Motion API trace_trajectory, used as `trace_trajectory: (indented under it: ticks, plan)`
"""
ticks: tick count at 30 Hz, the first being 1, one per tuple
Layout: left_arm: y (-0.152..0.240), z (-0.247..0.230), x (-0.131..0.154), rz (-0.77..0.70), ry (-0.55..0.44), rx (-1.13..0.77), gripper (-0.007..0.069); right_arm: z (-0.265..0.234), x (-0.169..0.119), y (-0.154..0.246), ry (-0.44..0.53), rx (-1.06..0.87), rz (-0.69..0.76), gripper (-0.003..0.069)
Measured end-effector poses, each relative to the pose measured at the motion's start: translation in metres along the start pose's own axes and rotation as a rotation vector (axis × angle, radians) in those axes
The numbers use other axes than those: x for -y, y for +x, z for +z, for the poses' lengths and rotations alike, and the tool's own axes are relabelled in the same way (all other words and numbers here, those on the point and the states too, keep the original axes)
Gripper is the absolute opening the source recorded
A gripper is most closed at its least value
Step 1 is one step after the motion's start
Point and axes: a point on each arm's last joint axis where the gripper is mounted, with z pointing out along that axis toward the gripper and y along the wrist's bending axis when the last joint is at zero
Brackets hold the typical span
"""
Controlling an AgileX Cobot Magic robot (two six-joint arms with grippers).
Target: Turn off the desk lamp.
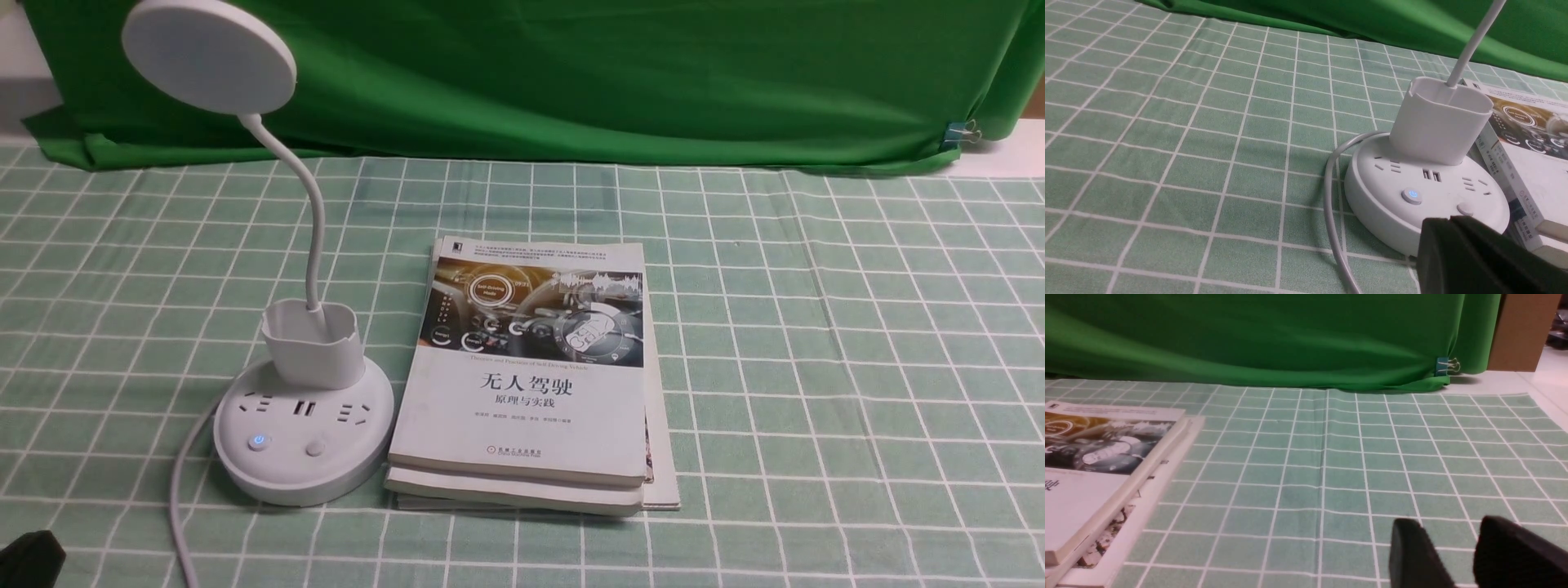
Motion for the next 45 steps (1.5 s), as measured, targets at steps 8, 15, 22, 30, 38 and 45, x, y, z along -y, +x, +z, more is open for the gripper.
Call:
trace_trajectory:
  ticks: [8,15,22,30,38,45]
  plan:
    - [0.0000,0.0000,0.0000,0.000,0.000,0.000,0.0000,0.0000,0.0000,0.0000,0.000,0.000,0.000,0.0242]
    - [0.0000,0.0000,0.0000,0.000,0.000,0.000,0.0000,0.0000,0.0000,0.0000,0.000,0.000,0.000,0.0242]
    - [0.0000,0.0000,0.0000,0.001,0.001,0.000,0.0000,0.0000,0.0000,0.0000,0.000,0.000,0.000,0.0242]
    - [0.0000,0.0000,-0.0001,0.004,0.000,0.000,0.0000,0.0000,0.0000,0.0000,0.000,0.000,0.000,0.0242]
    - [0.0000,0.0000,-0.0003,0.014,-0.003,0.000,0.0000,0.0000,0.0000,0.0000,0.000,0.000,0.000,0.0242]
    - [0.0000,0.0000,-0.0004,0.016,-0.004,-0.001,0.0000,0.0000,0.0000,0.0000,0.000,0.000,0.000,0.0242]
